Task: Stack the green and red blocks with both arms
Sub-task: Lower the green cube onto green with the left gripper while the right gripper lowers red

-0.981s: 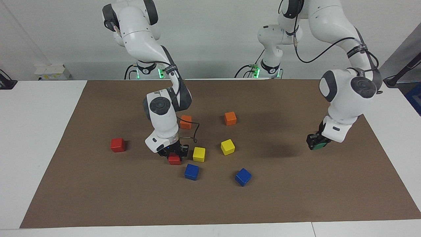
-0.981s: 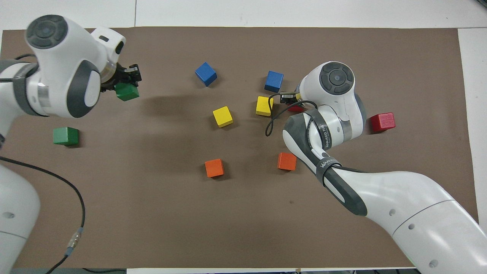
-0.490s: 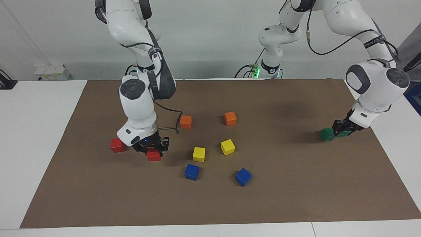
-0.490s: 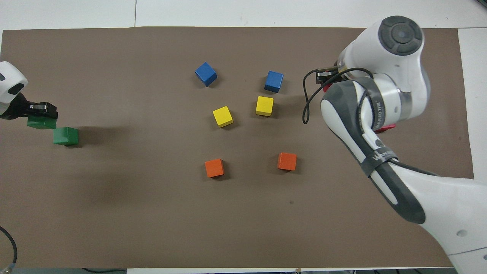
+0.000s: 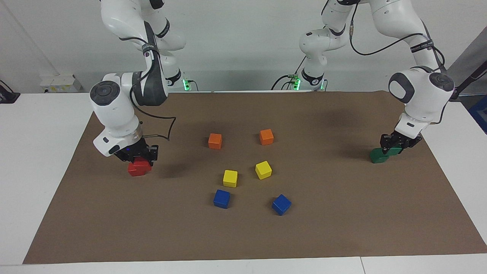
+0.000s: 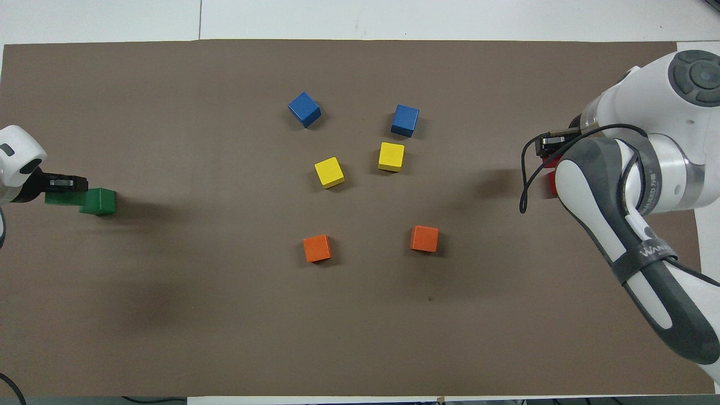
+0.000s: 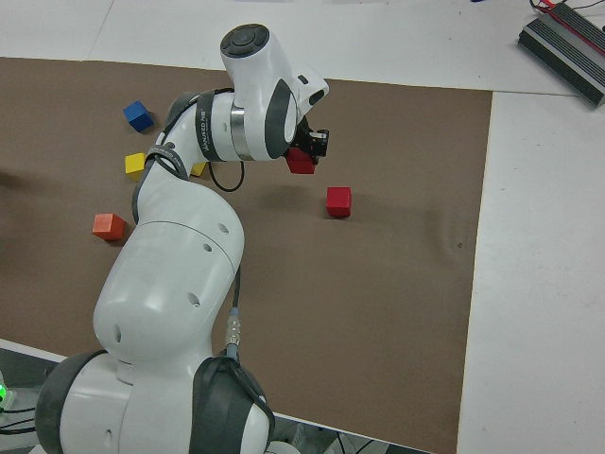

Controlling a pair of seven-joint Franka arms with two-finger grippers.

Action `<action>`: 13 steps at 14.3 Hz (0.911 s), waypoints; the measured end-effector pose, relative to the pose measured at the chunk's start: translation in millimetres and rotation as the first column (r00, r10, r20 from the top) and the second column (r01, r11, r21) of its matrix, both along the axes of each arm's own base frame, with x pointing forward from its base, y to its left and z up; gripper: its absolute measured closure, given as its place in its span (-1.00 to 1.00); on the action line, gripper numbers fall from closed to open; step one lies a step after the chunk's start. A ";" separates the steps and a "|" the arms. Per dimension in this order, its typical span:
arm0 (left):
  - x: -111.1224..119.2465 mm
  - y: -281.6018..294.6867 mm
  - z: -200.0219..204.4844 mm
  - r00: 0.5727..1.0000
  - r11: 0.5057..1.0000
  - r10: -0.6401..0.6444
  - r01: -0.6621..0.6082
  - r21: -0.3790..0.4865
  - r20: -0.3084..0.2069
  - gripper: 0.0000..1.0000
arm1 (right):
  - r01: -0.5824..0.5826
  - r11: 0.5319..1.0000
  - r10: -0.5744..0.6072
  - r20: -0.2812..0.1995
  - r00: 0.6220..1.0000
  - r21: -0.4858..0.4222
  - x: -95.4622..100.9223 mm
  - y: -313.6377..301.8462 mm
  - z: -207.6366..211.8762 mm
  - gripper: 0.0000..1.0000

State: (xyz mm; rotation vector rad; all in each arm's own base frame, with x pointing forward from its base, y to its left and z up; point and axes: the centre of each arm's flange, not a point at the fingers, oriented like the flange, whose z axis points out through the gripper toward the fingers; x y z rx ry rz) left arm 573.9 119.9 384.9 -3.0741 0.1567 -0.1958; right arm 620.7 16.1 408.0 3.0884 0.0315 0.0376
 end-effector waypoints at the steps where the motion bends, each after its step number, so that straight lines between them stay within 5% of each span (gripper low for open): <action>1: -1.6 -0.6 -0.7 1.000 1.000 0.007 -0.007 -0.008 0.017 -0.09 | -0.003 1.000 0.003 0.001 1.000 0.000 -5.3 -11.3 -5.6 -0.09; 5: -10.7 -2.8 -16.8 0.997 0.997 0.053 -0.050 -0.058 0.054 -0.09 | 0.015 1.000 -0.015 0.023 1.000 0.001 -20.0 -48.0 -24.0 -0.09; 13: -14.0 -1.6 -24.3 0.997 0.996 0.066 -0.062 -0.069 0.044 -0.09 | -0.007 1.000 0.007 0.059 0.998 0.000 -28.5 -56.1 -36.5 -0.09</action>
